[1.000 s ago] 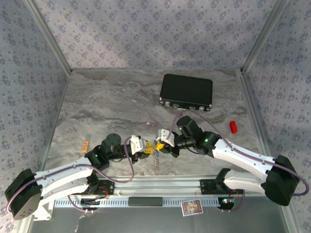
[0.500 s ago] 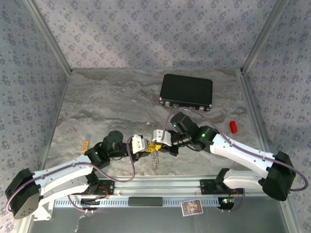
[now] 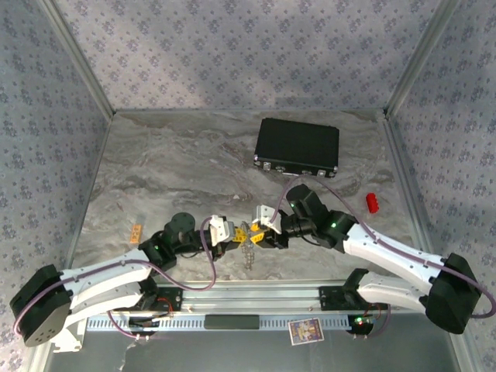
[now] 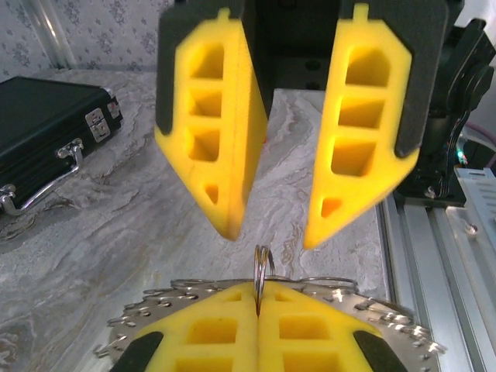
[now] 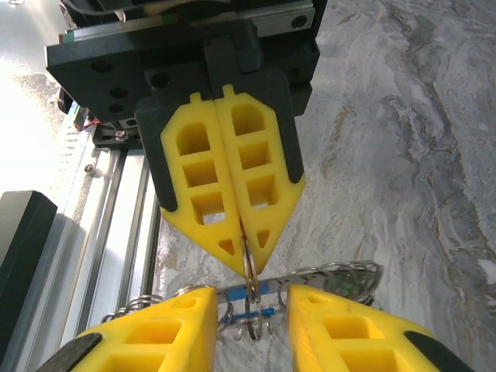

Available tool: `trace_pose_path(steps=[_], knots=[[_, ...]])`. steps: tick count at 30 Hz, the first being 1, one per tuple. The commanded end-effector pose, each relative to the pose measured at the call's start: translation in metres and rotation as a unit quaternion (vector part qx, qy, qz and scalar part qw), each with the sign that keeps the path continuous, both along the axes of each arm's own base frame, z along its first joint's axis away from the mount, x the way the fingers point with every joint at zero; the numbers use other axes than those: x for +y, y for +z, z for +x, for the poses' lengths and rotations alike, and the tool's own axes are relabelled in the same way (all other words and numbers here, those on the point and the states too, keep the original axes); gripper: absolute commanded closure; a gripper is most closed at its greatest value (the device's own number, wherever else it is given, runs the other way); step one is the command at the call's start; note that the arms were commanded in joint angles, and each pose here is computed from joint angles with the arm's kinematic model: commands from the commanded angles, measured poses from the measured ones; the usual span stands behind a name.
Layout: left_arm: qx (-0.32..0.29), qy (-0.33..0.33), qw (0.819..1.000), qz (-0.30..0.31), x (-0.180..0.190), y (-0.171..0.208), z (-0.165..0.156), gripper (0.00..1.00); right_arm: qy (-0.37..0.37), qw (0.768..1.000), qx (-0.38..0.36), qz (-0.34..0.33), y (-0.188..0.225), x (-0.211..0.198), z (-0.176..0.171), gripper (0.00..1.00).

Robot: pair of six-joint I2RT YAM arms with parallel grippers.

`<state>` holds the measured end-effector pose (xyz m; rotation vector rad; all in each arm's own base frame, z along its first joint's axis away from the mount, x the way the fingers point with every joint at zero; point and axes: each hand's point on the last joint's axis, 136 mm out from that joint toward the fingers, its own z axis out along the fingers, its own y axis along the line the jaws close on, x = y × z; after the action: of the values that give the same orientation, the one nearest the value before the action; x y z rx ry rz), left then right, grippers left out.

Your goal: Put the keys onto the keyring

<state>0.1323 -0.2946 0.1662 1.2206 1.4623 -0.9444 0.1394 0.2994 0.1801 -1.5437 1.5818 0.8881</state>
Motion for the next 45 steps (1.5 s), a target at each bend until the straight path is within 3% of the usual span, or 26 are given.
trace_pose_path(steps=[1,8,17,24,27,29,32,37,45], knots=[[-0.006,-0.007,0.998,-0.057,-0.006,0.024,0.0,1.0,0.001,0.999,0.011,0.034,0.008,0.006,0.001,0.7],[-0.012,-0.011,0.998,-0.061,-0.008,0.026,0.0,1.0,0.001,0.999,0.026,0.047,0.006,0.004,0.001,0.79],[-0.019,-0.018,0.997,-0.066,-0.007,0.03,-0.003,1.0,-0.006,0.999,0.022,0.04,0.003,0.004,0.006,0.84],[-0.018,-0.018,0.997,-0.069,-0.007,0.033,-0.003,1.0,0.001,0.999,0.022,0.04,0.006,0.008,0.008,1.0],[-0.013,-0.004,0.999,-0.046,-0.005,0.027,0.001,0.8,0.004,0.999,0.022,0.032,0.01,0.008,0.007,1.0],[-0.009,0.003,1.0,-0.012,-0.003,0.018,0.004,0.77,0.007,1.0,0.016,0.02,0.012,0.007,0.005,1.0],[-0.007,0.0,1.0,0.026,-0.001,0.009,0.003,0.78,0.012,1.0,0.004,-0.002,0.012,0.006,0.002,1.0],[-0.015,-0.005,0.999,0.031,-0.001,0.012,0.002,0.85,0.026,0.998,-0.015,-0.049,0.009,0.005,-0.002,1.0],[-0.019,-0.01,0.999,0.027,-0.003,0.018,0.001,0.99,0.04,0.997,-0.028,-0.063,0.013,0.009,-0.007,1.0]])
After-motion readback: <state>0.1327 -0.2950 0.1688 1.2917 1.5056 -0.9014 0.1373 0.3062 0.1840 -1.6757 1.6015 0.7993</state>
